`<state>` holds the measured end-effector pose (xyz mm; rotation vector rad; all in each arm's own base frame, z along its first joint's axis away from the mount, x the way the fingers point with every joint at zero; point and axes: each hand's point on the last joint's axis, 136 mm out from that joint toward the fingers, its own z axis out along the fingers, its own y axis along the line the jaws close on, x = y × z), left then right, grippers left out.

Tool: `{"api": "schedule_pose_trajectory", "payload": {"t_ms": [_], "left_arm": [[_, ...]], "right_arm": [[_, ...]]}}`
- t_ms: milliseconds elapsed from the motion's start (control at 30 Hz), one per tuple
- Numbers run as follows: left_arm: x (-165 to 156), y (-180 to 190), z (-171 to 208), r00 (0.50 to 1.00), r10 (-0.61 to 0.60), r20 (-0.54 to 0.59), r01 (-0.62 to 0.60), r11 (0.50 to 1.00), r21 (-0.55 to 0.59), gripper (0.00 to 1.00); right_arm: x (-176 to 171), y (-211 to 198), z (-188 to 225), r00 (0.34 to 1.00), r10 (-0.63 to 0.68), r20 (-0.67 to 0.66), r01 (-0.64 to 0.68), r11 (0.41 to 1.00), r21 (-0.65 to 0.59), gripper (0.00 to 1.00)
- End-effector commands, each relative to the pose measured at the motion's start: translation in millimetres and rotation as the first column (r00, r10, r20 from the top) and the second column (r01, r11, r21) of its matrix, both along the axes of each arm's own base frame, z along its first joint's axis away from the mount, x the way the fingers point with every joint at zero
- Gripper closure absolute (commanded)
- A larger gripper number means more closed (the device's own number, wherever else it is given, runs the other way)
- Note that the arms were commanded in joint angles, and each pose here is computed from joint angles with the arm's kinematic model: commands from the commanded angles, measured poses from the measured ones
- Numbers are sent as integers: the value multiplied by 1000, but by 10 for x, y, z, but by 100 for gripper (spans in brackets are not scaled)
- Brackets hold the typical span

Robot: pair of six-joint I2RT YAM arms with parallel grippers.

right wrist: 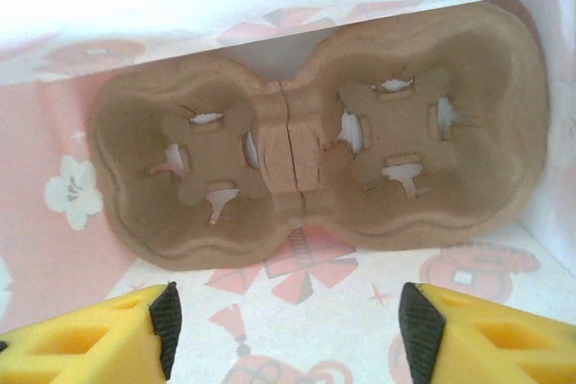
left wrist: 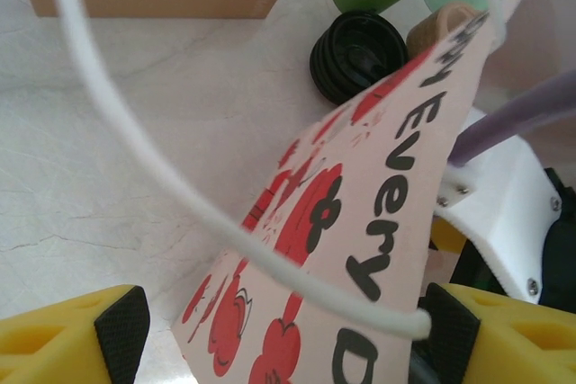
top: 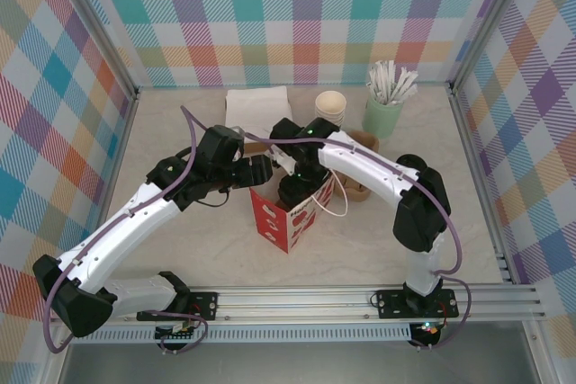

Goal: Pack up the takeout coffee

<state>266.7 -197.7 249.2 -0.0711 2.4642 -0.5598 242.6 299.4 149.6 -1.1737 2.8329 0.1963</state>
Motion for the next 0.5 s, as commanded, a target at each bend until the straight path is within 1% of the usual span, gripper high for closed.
{"api": "schedule_pose_trajectory", "payload": {"t_ms": [0,133,367,467], "left_arm": [[10,-14,253,998,-12,56,15,998,-55,18],[-8,6,265,998,-10,59,13,998,-55,18],[-49,63,338,997,-6,82,10,998,-57,13],[-73,93,376,996,1,90,4,998,-61,12]], "right_arm": [[-26,-2,304,999,10,40,-12,999,39,30],[26,9,486,997,7,80,-12,998,62,25],[152,-32,880,986,-21,163,1,993,119,15],[206,-61,1043,980,-32,197,3,990,142,13]]}}
